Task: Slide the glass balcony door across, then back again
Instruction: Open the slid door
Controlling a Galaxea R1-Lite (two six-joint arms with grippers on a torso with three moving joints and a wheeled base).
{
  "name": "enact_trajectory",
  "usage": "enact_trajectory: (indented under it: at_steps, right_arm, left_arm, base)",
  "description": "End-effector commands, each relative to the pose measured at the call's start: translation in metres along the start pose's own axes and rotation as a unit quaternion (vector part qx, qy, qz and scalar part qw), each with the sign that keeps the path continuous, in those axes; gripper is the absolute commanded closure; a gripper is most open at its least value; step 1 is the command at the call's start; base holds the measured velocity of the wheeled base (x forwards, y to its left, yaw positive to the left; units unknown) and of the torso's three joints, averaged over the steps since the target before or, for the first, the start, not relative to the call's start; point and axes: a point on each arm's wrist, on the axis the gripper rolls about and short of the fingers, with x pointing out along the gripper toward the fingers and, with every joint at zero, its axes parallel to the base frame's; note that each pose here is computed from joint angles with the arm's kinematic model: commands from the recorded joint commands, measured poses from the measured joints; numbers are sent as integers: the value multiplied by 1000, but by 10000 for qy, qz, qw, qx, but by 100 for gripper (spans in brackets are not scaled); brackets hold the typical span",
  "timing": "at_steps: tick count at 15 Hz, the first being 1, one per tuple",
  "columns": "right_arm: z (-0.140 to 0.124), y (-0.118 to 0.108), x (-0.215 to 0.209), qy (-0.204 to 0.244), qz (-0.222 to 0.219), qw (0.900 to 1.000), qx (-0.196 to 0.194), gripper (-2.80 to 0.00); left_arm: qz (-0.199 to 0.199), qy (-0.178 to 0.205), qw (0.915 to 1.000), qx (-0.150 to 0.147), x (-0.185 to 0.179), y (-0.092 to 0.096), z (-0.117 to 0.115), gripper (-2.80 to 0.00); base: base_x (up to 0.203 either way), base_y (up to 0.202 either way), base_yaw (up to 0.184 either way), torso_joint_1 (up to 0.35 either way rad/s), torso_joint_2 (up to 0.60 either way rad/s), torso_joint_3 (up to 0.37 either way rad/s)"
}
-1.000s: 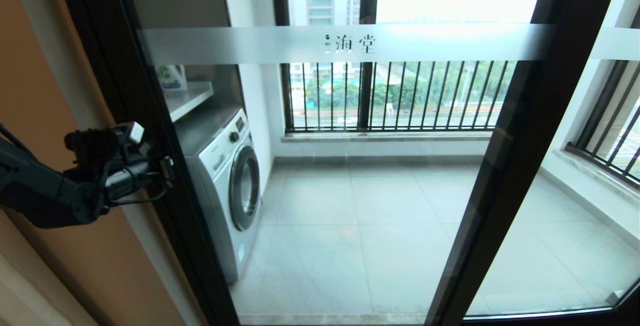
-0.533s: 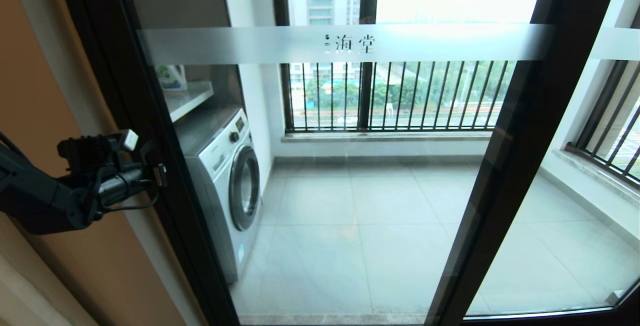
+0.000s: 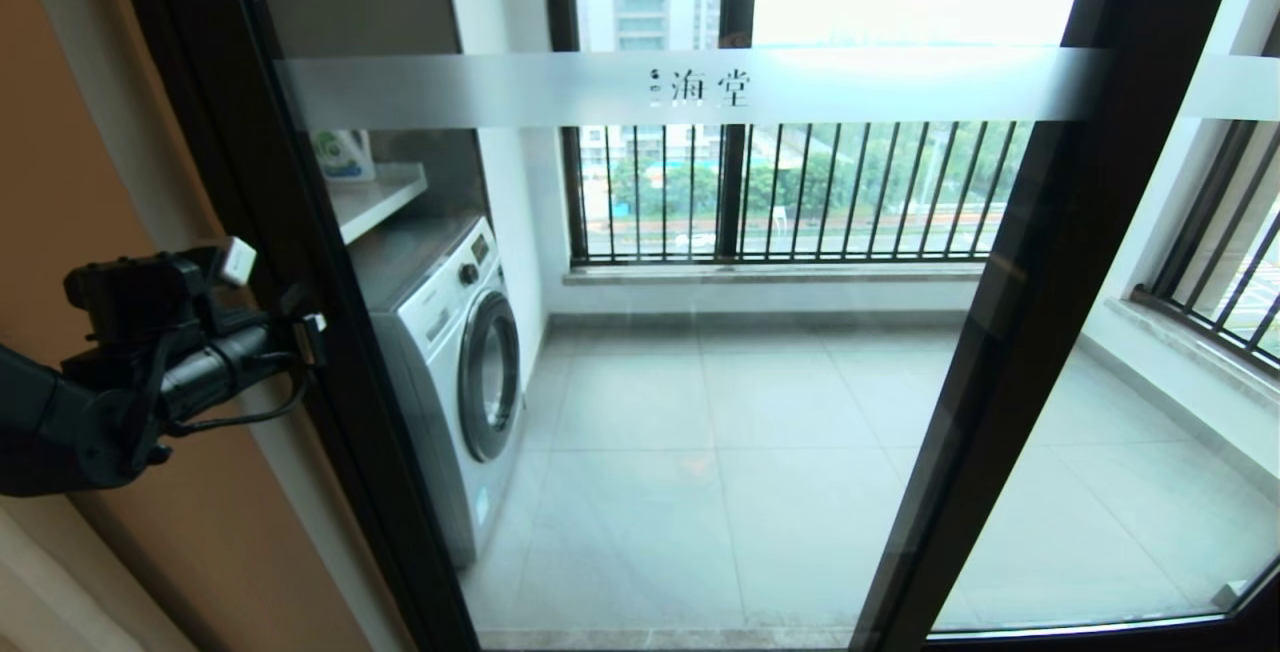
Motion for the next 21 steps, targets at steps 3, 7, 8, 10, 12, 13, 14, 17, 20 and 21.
enact_trajectory:
  at_steps: [3, 7, 8, 10, 12, 13, 14, 17, 20, 21]
  right_arm:
    - [0, 0, 0, 3, 2, 10000, 2, 0]
    - [0, 0, 0, -2, 2, 10000, 2, 0]
    - [0, 0, 0, 5, 2, 10000, 2, 0]
    - [0, 0, 0, -2, 2, 10000, 2, 0]
    - [0, 0, 0, -2, 2, 10000, 2, 0]
    - [0, 0, 0, -2, 2, 10000, 2, 0]
    - [0, 0, 0, 4, 2, 10000, 2, 0]
    - [0, 0, 0, 6, 2, 10000, 2, 0]
    - [0, 0, 0, -2, 2, 10000, 2, 0]
    - [0, 0, 0, 6, 2, 10000, 2, 0]
  left_arm:
    - [166, -319, 9994, -6, -22, 10, 16, 0]
    - [495, -162, 9986, -99, -14, 36, 5, 0]
    - [523, -114, 9985, -107, -9, 39, 2, 0]
    - [566, -114, 9983, -103, 3, 45, -3, 0]
    - [569, -223, 9981, -82, 15, 49, -1, 0]
    - [573, -223, 9981, -78, 21, 50, -2, 0]
    - [579, -202, 9981, -76, 28, 52, -5, 0]
    - [616, -207, 9979, -35, 51, 60, -12, 0]
    - [549, -288, 9981, -5, 55, 57, -7, 0]
    - [519, -315, 9982, 4, 56, 56, -6, 0]
  base:
    - [0, 0, 0, 0, 0, 0]
    - [0, 0, 0, 0, 0, 0]
    - [0, 0, 0, 0, 0, 0]
    - [0, 0, 0, 0, 0, 0]
    - [0, 0, 0, 0, 0, 0]
    - [0, 0, 0, 0, 0, 0]
    - [0, 0, 0, 0, 0, 0]
    - [0, 0, 0, 0, 0, 0]
    - [0, 0, 0, 0, 0, 0]
    - [0, 0, 0, 0, 0, 0]
